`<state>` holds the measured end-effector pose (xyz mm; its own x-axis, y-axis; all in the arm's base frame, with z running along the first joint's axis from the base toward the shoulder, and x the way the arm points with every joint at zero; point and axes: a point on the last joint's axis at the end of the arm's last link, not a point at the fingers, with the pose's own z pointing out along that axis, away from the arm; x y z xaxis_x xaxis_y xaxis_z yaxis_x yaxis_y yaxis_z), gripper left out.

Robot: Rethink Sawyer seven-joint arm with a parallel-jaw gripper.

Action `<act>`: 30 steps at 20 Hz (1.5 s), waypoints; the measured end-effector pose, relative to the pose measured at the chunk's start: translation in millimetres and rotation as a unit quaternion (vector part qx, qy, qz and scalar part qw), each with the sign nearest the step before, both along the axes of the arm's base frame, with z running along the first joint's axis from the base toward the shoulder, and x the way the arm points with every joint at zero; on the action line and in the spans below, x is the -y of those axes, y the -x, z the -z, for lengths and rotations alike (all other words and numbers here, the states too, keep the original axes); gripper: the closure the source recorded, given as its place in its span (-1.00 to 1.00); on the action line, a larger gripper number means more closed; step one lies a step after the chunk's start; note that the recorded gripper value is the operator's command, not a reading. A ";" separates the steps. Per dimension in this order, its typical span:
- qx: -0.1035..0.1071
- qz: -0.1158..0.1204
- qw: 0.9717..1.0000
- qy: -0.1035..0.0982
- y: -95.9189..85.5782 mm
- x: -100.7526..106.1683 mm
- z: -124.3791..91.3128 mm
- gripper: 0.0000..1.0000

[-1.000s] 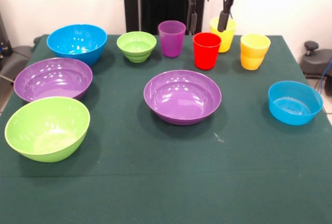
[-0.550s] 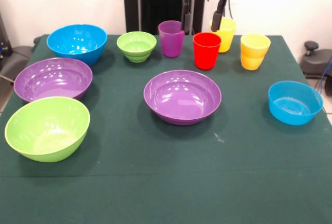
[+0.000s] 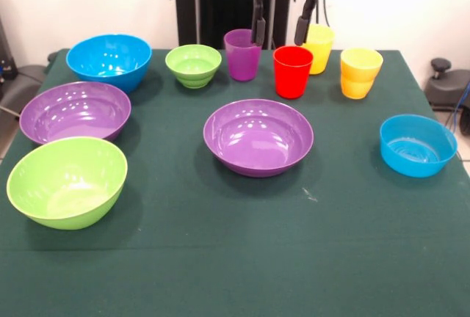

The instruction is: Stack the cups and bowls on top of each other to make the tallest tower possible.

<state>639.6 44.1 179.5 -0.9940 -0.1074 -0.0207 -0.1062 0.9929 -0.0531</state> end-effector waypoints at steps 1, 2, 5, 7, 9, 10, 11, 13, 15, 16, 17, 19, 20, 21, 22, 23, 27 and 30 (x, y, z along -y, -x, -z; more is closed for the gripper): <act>0.003 0.000 1.000 0.000 -0.8 0.0 -0.1 -1.00; 0.004 0.000 1.000 0.000 -1.1 0.0 0.0 -1.00; 0.012 0.000 1.000 -0.001 -3.2 0.1 -0.1 -1.00; 0.018 0.000 1.000 -0.001 -4.8 0.6 -0.2 -1.00; 0.022 0.000 1.000 -0.001 -5.9 1.4 -0.1 -1.00; 0.024 0.000 1.000 -0.002 -5.9 1.9 0.2 -1.00; 0.024 0.001 1.000 -0.002 -5.8 2.3 0.5 -1.00; 0.027 0.001 1.000 -0.002 -5.1 3.8 1.6 -1.00; 0.032 0.003 0.999 -0.002 -3.0 6.2 4.6 -1.00; 0.034 0.004 0.999 -0.001 -1.5 7.6 6.4 -1.00; 0.037 0.006 0.999 0.000 1.2 10.7 9.7 -1.00; 0.040 0.011 0.999 0.002 6.0 16.4 14.4 -1.00; 0.040 0.018 0.999 0.004 9.6 20.7 17.1 -1.00; 0.040 0.025 0.999 0.005 13.3 25.0 19.7 -1.00; 0.038 0.037 0.999 0.006 17.9 29.5 22.6 -1.00; 0.036 0.049 0.998 0.007 22.6 34.0 25.5 -1.00; 0.027 0.138 0.990 -0.001 49.3 51.6 43.6 -1.00; 0.019 0.194 0.981 -0.011 68.4 63.5 54.9 -1.00</act>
<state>571.2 -19.4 124.6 -0.9584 0.2800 -0.0562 0.2819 0.9590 -0.0284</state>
